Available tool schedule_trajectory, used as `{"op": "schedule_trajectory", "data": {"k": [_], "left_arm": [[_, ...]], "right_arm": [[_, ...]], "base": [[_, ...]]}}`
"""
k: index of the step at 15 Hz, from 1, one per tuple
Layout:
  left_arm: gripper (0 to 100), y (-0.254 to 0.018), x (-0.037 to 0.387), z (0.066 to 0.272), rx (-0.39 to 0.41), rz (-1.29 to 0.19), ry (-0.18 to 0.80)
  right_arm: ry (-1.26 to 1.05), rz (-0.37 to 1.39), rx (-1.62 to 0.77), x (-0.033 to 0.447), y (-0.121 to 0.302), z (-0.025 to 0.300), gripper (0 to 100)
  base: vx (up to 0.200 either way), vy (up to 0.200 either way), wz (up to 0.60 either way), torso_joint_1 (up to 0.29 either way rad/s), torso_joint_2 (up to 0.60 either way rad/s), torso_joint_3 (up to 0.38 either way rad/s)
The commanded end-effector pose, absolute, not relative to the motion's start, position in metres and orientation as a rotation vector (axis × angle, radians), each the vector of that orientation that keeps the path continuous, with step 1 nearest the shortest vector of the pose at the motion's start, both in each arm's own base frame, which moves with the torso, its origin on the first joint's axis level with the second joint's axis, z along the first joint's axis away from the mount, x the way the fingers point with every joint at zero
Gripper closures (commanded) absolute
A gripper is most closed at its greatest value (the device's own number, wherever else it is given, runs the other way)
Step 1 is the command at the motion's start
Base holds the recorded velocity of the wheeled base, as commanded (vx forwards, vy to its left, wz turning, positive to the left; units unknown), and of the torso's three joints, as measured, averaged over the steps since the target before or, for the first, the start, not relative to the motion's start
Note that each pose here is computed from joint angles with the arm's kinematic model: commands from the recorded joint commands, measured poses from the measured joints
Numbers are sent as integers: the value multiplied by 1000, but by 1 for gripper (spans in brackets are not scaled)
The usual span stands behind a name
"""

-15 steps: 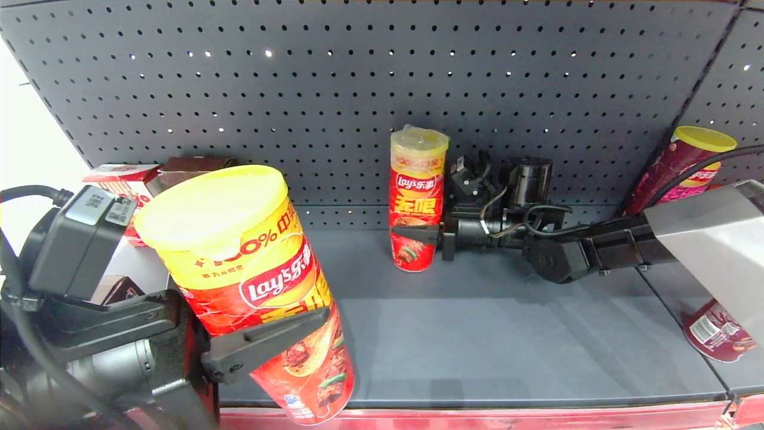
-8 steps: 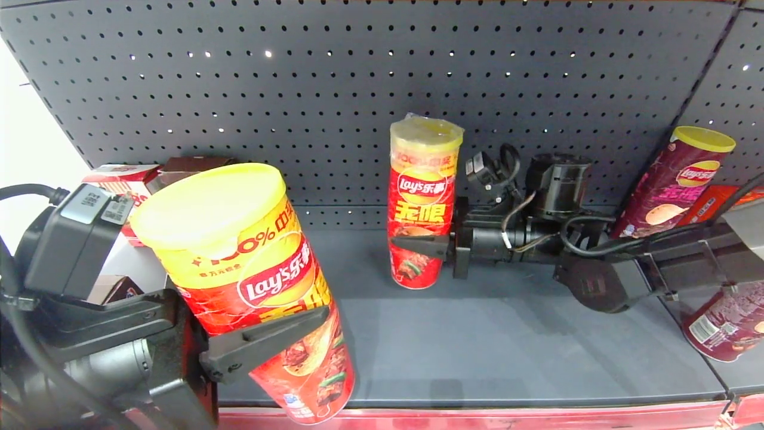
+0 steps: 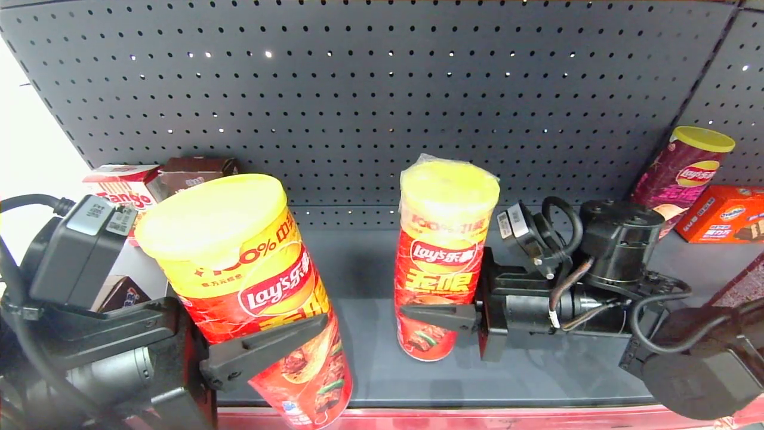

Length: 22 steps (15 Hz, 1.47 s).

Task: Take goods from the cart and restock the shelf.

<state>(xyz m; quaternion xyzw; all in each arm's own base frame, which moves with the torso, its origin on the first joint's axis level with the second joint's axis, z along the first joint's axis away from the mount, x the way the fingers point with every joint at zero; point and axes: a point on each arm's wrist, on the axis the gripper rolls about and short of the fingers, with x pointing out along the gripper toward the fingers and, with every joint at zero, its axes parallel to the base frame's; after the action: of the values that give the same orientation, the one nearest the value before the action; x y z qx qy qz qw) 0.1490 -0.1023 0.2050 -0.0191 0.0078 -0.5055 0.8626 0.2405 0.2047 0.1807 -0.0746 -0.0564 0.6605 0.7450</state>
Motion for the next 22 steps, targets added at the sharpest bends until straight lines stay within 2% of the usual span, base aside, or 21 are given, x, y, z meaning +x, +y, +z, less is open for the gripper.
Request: {"op": "schedule_trajectory", "data": {"k": [1,6,12,19,20,22], "left_arm": [[100,-102,149,205,-40,-1060,17],[100,-103,150,204,-40,-1058,20],[100,-103,150,204,-40,-1057,24],[100,-103,150,203,-40,-1057,27],[100,-103,150,203,-40,-1057,25],[100,-103,149,201,-40,-1058,33]], "right_arm": [[-142,1452,-165,229,199,187,100],[-82,1455,-165,218,190,162,100],[-54,1453,-164,229,197,141,100],[-81,1444,-166,240,203,145,100],[-86,1444,-166,241,203,146,0],[-88,1433,-167,242,200,147,0]], "base": [[0,0,0,0,0,0],[0,0,0,0,0,0],[0,0,0,0,0,0],[0,0,0,0,0,0],[0,0,0,0,0,0],[0,0,0,0,0,0]]}}
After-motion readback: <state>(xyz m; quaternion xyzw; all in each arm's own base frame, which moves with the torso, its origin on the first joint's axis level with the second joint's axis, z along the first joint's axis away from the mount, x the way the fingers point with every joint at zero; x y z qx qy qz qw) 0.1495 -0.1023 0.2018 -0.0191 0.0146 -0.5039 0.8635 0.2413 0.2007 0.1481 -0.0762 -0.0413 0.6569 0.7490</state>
